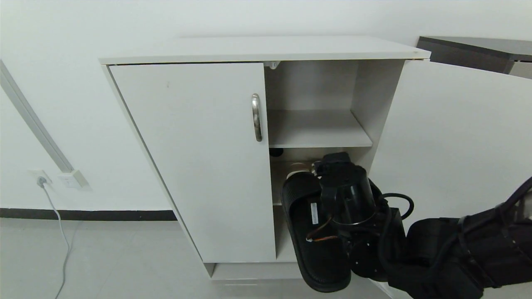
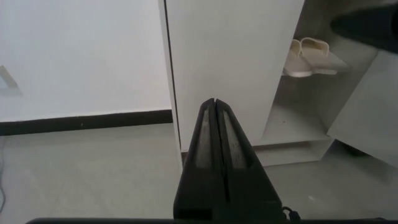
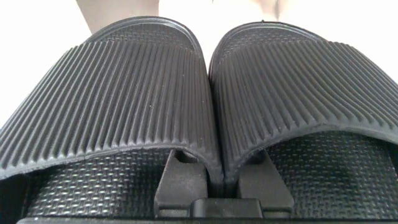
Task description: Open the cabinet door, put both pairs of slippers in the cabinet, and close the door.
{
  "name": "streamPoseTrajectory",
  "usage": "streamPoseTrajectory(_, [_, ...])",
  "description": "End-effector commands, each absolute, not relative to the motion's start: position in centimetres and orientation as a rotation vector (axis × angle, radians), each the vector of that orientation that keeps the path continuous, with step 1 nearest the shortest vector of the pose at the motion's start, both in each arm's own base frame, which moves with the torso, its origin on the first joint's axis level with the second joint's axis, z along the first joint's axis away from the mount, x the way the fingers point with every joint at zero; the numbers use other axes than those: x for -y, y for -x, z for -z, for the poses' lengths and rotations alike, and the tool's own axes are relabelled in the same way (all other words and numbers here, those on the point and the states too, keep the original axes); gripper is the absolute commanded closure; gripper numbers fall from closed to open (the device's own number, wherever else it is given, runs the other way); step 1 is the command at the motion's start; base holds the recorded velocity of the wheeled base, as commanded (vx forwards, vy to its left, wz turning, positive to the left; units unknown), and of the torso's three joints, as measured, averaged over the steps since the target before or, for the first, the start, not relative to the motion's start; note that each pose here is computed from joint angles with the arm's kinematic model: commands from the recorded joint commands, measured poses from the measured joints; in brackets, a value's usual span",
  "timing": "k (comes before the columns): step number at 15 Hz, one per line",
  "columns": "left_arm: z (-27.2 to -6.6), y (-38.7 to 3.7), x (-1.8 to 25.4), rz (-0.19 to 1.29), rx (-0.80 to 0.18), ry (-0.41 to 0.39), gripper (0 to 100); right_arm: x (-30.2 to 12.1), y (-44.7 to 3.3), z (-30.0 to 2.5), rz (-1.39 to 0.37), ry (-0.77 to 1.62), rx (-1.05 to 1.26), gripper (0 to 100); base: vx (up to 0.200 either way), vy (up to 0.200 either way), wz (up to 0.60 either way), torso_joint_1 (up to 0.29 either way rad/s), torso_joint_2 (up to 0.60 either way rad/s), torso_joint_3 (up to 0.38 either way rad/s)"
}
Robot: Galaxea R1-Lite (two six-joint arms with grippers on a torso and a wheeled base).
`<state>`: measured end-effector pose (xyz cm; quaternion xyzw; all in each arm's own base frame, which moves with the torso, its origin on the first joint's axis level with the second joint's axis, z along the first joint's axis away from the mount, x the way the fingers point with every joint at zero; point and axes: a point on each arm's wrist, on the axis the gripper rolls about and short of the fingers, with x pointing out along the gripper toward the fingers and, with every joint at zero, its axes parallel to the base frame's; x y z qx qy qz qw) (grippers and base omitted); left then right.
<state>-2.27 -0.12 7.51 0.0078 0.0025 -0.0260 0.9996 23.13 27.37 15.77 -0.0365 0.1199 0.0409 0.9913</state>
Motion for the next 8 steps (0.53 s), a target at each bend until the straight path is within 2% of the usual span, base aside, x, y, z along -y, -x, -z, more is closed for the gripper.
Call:
streamPoseTrajectory(1, [-7.5,2.3,0.1,0.052,-0.006,-0.015,100,-27.8,-23.4,-19.1,-0.055,0.016,-0.16,100,0.0,0.0,0.0,0.0,0.0,0.0])
streamPoseTrajectory(8, [-7.5,2.3,0.1,0.052,-0.006,-0.014,100,-27.4,-24.7,-20.4,-0.019,0.036,-0.126,100,0.0,0.0,0.0,0.0,0.0,0.0])
